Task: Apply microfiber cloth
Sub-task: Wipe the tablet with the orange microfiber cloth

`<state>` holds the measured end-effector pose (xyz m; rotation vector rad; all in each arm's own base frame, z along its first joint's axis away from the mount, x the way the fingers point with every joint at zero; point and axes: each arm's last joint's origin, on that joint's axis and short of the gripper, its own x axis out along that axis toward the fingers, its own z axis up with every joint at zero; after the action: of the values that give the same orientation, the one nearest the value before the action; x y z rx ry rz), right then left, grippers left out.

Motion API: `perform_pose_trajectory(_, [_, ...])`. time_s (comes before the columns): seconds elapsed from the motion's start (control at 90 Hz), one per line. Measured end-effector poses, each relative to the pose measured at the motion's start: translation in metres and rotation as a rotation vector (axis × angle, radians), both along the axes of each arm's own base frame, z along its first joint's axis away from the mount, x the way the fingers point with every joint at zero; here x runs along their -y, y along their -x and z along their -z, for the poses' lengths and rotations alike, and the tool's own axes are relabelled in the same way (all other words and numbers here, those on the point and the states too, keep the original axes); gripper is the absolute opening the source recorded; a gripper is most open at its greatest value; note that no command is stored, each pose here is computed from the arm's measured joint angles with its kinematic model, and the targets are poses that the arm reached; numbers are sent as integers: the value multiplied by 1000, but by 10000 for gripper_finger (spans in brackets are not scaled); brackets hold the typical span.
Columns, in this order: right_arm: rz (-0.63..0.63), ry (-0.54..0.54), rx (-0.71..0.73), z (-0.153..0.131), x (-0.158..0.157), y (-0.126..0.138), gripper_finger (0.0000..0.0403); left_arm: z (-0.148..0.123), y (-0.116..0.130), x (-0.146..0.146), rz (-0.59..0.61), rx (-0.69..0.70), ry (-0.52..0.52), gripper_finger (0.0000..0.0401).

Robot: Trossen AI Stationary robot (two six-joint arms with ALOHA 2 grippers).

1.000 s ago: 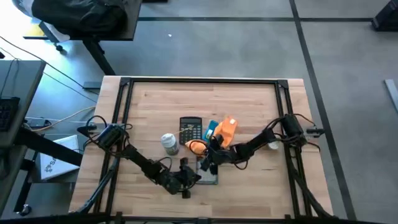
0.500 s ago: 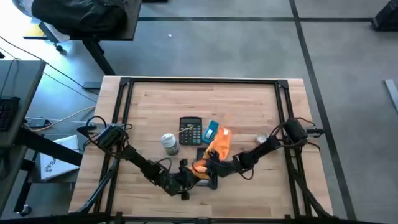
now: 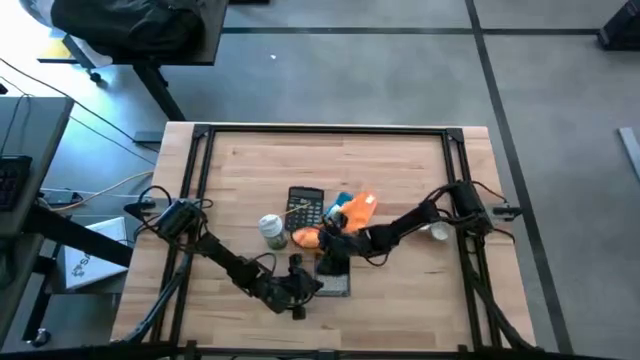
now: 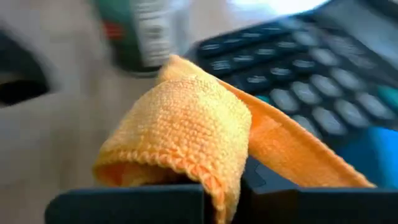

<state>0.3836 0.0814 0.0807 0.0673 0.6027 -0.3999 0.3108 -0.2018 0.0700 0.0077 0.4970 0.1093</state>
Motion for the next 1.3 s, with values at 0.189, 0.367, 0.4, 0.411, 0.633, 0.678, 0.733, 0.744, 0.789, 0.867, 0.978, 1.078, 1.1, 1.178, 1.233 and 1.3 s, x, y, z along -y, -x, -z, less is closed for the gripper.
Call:
perform_pose_trajectory(0.189, [102, 74, -55, -1, -4, 11, 0, 0, 0, 1, -8, 2, 22, 0])
perform_pose_trajectory(0.367, [78, 160, -54, -15, -31, 24, 0, 0, 1, 2, -5, 2, 44, 0])
perform_pose_trajectory(0.4, [72, 167, -44, -21, -36, 27, 0, 0, 1, 2, -5, 1, 45, 0])
perform_pose_trajectory(0.411, [69, 168, -40, -22, -38, 28, 0, 0, 1, 2, -5, 1, 45, 0])
perform_pose_trajectory(0.633, [-139, -6, -11, -31, -68, 32, 0, 0, 1, 2, -10, 3, 43, 0])
perform_pose_trajectory(0.678, [-160, -48, -4, -29, -73, 33, 0, 0, 1, 2, -11, 4, 43, 0])
perform_pose_trajectory(0.733, [-178, -79, -1, -25, -78, 33, 0, 0, 1, 2, -11, 4, 43, 0])
perform_pose_trajectory(0.744, [-184, -90, 1, -25, -80, 33, 0, 0, 1, 2, -12, 4, 43, 0])
perform_pose_trajectory(0.789, [-211, -118, 8, -22, -84, 33, 0, 0, 1, 2, -12, 5, 43, 0])
perform_pose_trajectory(0.867, [-265, -166, 31, -19, -89, 31, 0, -1, 1, 2, -12, 8, 44, 0])
perform_pose_trajectory(0.978, [-225, -147, 14, -11, -85, 29, 0, 0, 1, 2, -10, 8, 41, 0])
perform_pose_trajectory(1.078, [-75, -77, -17, -7, -71, 30, 0, -1, 1, 2, -8, 10, 39, 0])
perform_pose_trajectory(1.1, [-46, -60, -22, -7, -68, 30, 0, -1, 1, 2, -10, 10, 38, 0])
perform_pose_trajectory(1.178, [10, 9, -62, -8, -60, 34, 0, 0, 1, 1, -13, 10, 35, 0])
perform_pose_trajectory(1.233, [34, 48, -101, -11, -54, 37, 0, 0, 1, 1, -12, 10, 33, 0])
perform_pose_trajectory(1.3, [65, 105, -163, -15, -46, 43, 0, 0, 1, 1, -13, 10, 32, 0])
